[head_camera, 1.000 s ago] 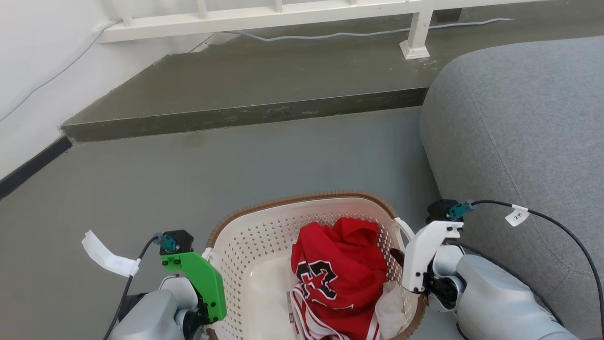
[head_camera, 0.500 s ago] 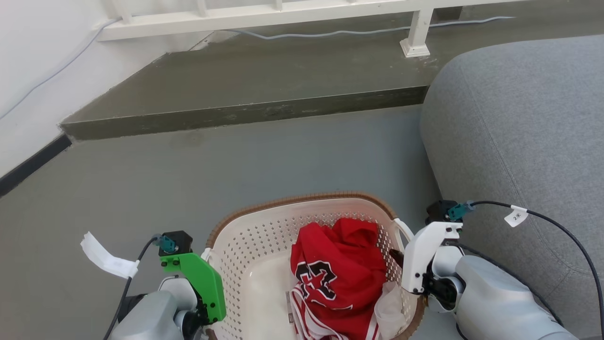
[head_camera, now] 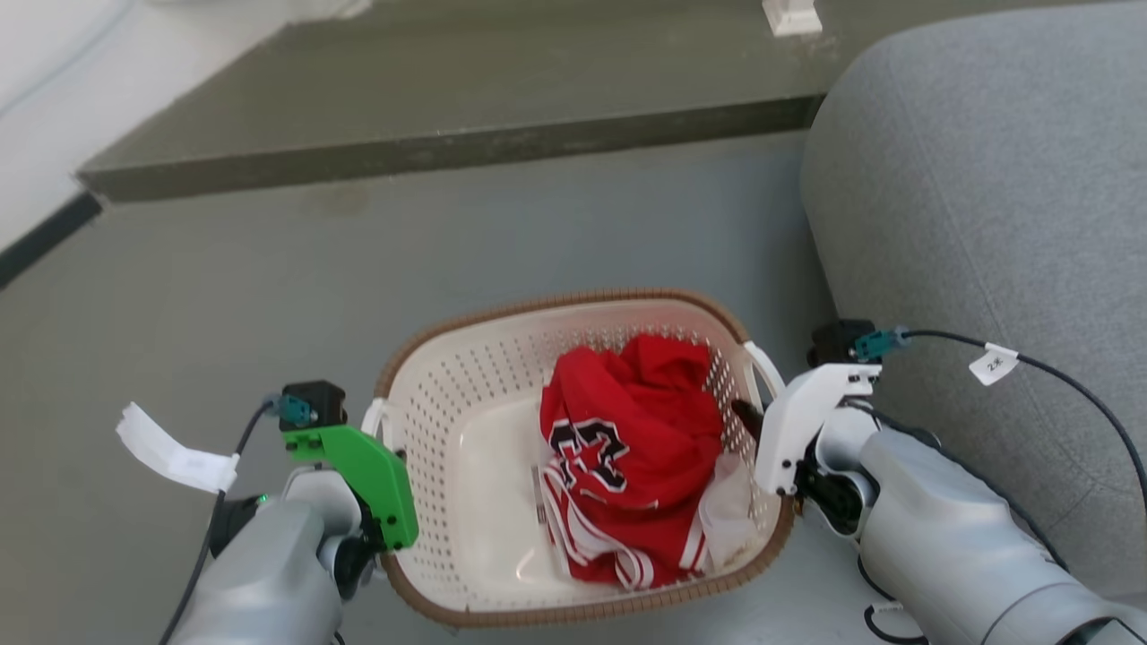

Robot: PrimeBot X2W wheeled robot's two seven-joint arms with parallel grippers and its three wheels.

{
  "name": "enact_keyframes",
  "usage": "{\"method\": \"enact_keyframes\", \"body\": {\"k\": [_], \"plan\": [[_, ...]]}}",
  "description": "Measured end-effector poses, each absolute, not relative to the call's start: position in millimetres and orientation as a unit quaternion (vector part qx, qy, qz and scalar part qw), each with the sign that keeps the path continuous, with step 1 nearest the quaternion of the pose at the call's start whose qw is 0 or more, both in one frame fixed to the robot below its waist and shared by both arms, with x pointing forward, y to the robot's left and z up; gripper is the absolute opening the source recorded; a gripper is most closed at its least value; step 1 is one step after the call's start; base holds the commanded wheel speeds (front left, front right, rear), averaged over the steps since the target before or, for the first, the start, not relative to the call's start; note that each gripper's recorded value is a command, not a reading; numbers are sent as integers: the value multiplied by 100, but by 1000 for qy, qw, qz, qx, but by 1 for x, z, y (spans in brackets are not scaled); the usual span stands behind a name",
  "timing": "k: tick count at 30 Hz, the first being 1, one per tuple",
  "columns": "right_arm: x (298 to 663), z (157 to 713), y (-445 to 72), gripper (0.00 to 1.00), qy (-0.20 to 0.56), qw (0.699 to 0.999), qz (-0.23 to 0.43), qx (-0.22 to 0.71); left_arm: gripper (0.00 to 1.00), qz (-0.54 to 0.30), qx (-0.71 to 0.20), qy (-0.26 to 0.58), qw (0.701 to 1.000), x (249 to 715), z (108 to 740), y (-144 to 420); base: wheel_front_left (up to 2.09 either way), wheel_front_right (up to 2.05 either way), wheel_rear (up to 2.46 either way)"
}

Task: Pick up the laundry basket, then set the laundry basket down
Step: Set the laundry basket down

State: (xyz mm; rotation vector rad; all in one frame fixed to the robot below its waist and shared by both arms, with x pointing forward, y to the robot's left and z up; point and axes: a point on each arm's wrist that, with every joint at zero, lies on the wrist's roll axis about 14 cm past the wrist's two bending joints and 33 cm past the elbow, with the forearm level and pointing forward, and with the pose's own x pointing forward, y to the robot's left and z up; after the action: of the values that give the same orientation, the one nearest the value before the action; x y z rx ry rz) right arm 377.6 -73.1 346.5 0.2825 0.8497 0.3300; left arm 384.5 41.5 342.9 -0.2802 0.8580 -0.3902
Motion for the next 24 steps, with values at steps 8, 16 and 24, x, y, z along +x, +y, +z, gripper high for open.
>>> {"method": "enact_keyframes", "body": {"k": [8, 16, 24], "plan": [[402, 340, -74, 0, 389, 897, 152, 147, 0, -187, -138, 397, 888, 413, 336, 41, 0, 0, 0], [427, 328, -75, 0, 373, 904, 146, 151, 0, -184, -145, 382, 894, 439, 323, 41, 0, 0, 0], [445, 308, -77, 0, 365, 908, 140, 153, 0, -179, -155, 380, 894, 458, 303, 40, 0, 0, 0]]}}
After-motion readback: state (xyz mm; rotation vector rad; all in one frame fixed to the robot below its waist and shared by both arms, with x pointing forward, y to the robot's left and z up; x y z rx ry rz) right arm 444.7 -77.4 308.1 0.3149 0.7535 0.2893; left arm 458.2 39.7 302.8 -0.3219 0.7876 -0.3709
